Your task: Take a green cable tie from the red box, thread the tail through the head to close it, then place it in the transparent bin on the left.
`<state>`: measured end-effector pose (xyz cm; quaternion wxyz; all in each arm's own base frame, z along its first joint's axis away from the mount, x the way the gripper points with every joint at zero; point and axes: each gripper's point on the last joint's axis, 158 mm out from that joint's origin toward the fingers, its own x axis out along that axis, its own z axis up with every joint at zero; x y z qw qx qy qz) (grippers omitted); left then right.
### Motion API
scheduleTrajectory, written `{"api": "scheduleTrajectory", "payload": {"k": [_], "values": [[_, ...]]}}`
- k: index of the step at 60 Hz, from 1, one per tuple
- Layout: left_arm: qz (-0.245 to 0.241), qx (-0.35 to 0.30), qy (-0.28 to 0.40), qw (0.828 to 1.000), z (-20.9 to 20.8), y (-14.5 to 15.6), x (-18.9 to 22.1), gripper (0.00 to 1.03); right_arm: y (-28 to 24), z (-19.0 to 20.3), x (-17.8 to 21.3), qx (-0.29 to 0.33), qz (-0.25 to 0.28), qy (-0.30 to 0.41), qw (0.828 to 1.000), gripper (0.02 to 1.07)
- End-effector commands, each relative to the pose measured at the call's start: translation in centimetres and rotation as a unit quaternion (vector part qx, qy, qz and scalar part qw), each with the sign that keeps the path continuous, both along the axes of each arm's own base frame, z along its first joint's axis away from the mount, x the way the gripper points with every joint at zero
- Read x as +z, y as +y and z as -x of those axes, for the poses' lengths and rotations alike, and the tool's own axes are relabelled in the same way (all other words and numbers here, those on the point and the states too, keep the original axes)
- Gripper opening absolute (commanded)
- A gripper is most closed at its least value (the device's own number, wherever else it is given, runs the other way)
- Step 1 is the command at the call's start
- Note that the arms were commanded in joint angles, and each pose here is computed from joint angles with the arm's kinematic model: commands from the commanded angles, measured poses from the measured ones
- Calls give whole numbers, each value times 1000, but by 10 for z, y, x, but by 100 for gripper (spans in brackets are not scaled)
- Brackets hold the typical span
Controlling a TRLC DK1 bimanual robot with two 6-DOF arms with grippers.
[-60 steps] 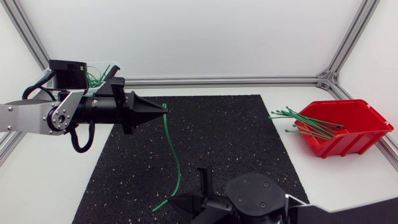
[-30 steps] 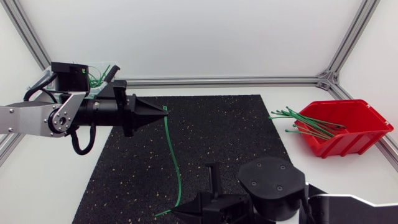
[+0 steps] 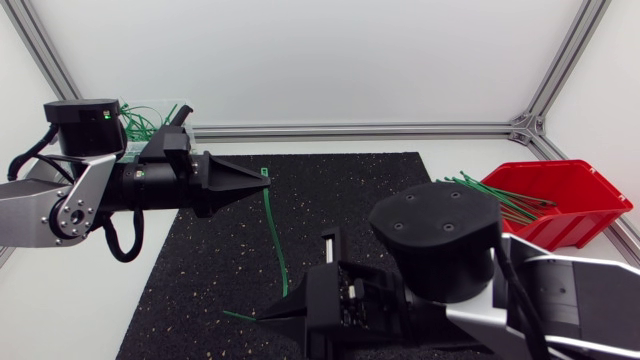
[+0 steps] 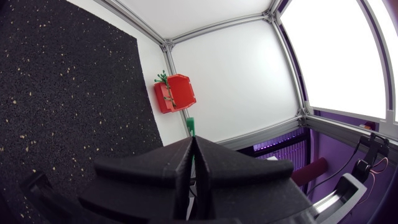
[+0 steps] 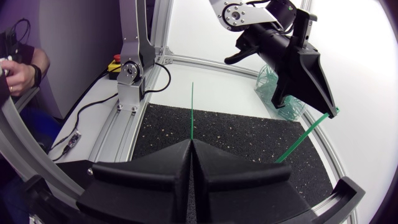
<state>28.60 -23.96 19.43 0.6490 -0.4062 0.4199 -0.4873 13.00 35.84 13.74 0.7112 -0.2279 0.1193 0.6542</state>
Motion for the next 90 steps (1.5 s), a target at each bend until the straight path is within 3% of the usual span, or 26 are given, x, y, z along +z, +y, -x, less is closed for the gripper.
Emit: {"api": "scheduleTrajectory", "payload": {"k": [1,19,24,31,45,48,51,71,83,90], "values": [[2,-4,-14,1000,10,-2,2,4,0,-2,16,-22,-11,33,999,7],[4,-9,-52,999,35,-7,16,4,-7,-2,67,-105,-73,185,974,7],[5,-9,-65,998,41,-8,20,4,-11,-10,82,-144,-104,250,952,7],[7,-8,-84,996,50,-9,25,4,-13,-12,103,-147,-125,320,927,7],[11,1,-111,994,59,-6,36,4,-16,-8,128,-153,-117,431,882,7],[13,2,-115,993,62,-6,39,4,-20,-10,126,-194,-105,489,844,7],[13,1,-116,993,63,-6,40,4,-25,-18,123,-235,-111,558,788,7],[16,3,-133,991,73,-9,46,4,-16,-7,145,-237,-54,668,703,7],[13,9,-176,984,79,-11,51,4,-12,-12,162,-233,-35,740,630,7],[9,17,-206,978,83,-12,54,4,-10,-12,170,-225,-26,762,607,7]]}}
